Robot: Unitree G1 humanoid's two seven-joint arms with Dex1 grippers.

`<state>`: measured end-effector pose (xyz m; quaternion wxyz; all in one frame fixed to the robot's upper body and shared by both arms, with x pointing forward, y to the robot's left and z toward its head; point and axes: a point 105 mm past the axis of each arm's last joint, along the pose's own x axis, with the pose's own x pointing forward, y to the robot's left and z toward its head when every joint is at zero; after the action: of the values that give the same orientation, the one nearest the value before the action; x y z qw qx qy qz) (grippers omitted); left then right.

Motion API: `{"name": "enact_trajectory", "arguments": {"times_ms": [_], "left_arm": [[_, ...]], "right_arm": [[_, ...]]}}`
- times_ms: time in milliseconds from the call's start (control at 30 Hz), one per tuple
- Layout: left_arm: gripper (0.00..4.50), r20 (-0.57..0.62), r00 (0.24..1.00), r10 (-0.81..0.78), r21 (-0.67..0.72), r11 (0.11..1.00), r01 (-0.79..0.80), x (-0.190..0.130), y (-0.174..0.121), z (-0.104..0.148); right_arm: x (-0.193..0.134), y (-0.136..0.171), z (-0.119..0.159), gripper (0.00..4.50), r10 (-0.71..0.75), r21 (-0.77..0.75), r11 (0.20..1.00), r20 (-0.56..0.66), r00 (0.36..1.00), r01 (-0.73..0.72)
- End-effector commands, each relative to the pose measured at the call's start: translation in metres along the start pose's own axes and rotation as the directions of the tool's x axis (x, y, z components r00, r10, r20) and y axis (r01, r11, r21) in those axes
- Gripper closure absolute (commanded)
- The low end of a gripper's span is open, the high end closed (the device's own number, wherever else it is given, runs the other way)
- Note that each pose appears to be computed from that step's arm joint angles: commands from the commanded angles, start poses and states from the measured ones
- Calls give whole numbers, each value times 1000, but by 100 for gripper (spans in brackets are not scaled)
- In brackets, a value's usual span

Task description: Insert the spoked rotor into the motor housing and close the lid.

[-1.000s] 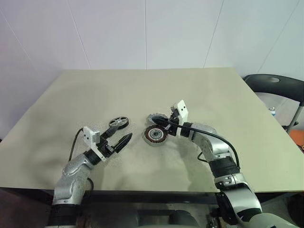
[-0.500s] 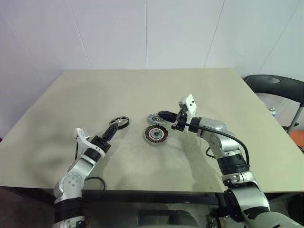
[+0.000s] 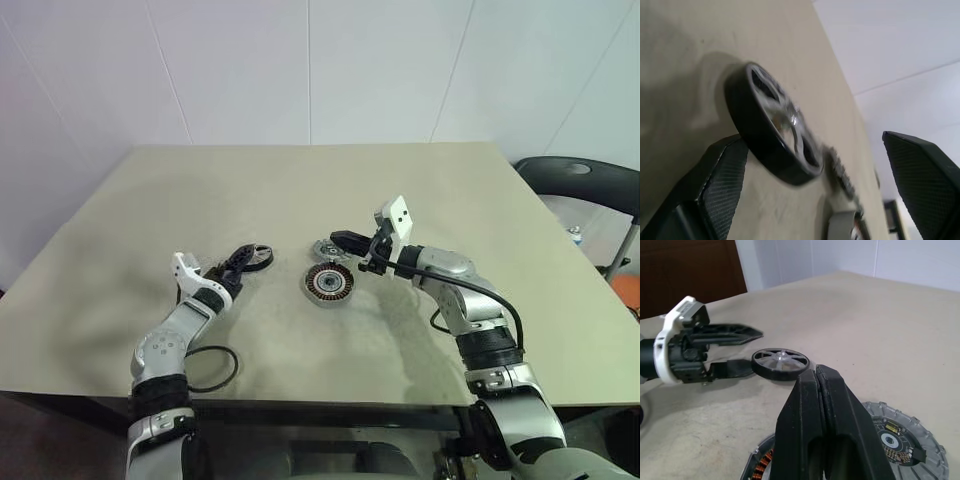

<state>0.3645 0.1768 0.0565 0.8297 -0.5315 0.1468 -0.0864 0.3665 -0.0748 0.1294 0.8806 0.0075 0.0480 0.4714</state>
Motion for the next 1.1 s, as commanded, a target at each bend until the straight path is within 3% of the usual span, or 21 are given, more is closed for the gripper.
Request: {"name": "enact_trajectory", "arguments": {"times_ms": [33, 333, 367, 533, 667, 733, 967, 1100], "left_arm": [[85, -5, 1000, -3, -62, 998, 3, 6, -6, -2], [394, -57, 998, 17, -71, 997, -21, 5, -6, -18], [409, -58, 998, 7, -70, 998, -11, 5, -8, -18], [409, -3, 1000, -13, -99, 995, 13, 3, -6, -8], [409, 77, 983, -164, -141, 975, 174, 1, -32, 7], [409, 81, 948, -307, -148, 937, 317, -3, -63, 8], [409, -85, 890, -447, -180, 886, 428, -4, -92, -28], [409, -228, 857, -461, -202, 884, 422, 0, -92, -56]], "right_arm": [[2, 5, 18, 450, 15, -42, 999, 62, 998, -12], [3, 6, 19, 450, 12, -49, 999, 67, 998, -9], [3, 6, 19, 450, 12, -49, 999, 67, 998, -8], [4, 5, 19, 450, 10, -53, 999, 66, 998, -6], [5, 4, 18, 450, 10, -53, 999, 64, 998, -7], [5, 3, 17, 450, 10, -50, 999, 63, 998, -7], [-16, -10, 13, 450, 20, -40, 999, 26, 999, -19], [-41, -20, 7, 450, 10, -44, 999, -24, 1000, -11]]}}
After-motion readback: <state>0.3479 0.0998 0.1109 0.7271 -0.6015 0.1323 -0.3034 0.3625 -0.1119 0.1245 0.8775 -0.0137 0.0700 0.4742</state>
